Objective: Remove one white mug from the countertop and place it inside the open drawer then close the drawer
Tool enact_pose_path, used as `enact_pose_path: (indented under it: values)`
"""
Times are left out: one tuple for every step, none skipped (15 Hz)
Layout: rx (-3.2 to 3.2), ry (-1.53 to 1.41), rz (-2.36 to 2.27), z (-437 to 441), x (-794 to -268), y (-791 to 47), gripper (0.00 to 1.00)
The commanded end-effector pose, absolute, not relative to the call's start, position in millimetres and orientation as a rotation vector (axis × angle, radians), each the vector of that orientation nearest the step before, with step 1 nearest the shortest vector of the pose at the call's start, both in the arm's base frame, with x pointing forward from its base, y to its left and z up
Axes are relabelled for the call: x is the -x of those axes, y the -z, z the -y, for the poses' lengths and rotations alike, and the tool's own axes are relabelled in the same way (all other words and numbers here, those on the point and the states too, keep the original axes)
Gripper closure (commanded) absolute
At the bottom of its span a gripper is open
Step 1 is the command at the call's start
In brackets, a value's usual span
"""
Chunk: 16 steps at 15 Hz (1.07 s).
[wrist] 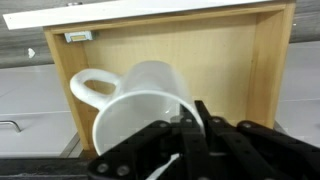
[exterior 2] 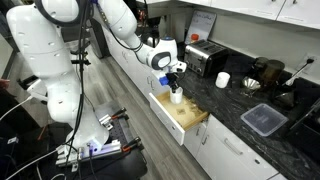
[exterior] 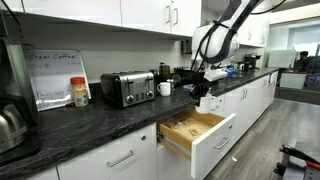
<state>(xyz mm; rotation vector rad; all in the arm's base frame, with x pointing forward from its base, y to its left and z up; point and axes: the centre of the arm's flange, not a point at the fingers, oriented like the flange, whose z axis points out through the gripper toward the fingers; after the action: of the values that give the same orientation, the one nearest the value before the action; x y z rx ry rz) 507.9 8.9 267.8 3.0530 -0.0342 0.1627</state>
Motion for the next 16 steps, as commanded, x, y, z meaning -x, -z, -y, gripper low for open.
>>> enact_pose_path:
  values:
    - [-3.07, -0.226, 0.064, -9.7, -492.4, -259.8, 0.98]
    - [-3.068, -0.235, 0.063, -9.0, -491.5, -255.8, 0.98]
    - [-3.07, -0.242, 0.064, -8.3, -491.0, -252.7, 0.98]
    - [-3.07, -0.25, 0.066, -7.0, -491.7, -248.2, 0.98]
    - [-3.071, -0.254, 0.065, -6.3, -492.8, -244.2, 0.98]
    - [-3.071, -0.261, 0.066, -5.9, -494.4, -240.6, 0.98]
    - [-3.07, -0.265, 0.066, -5.7, -496.4, -236.2, 0.98]
    - [-3.07, -0.264, 0.066, -5.8, -499.3, -230.9, 0.98]
    - [-3.07, -0.263, 0.065, -5.5, -500.7, -225.4, 0.98]
    - [-3.072, -0.257, 0.064, -5.8, -502.4, -219.2, 0.98]
    - [-3.073, -0.252, 0.063, -6.0, -503.4, -213.5, 0.98]
    - [-3.075, -0.247, 0.06, -6.4, -505.1, -207.6, 0.98]
    - [-3.077, -0.241, 0.059, -7.2, -507.5, -201.8, 0.98]
    - [-3.077, -0.236, 0.055, -7.8, -509.4, -196.7, 0.98]
    - [-3.079, -0.232, 0.053, -8.7, -512.7, -192.1, 0.98]
    - [-3.08, -0.228, 0.048, -9.7, -515.8, -187.7, 0.98]
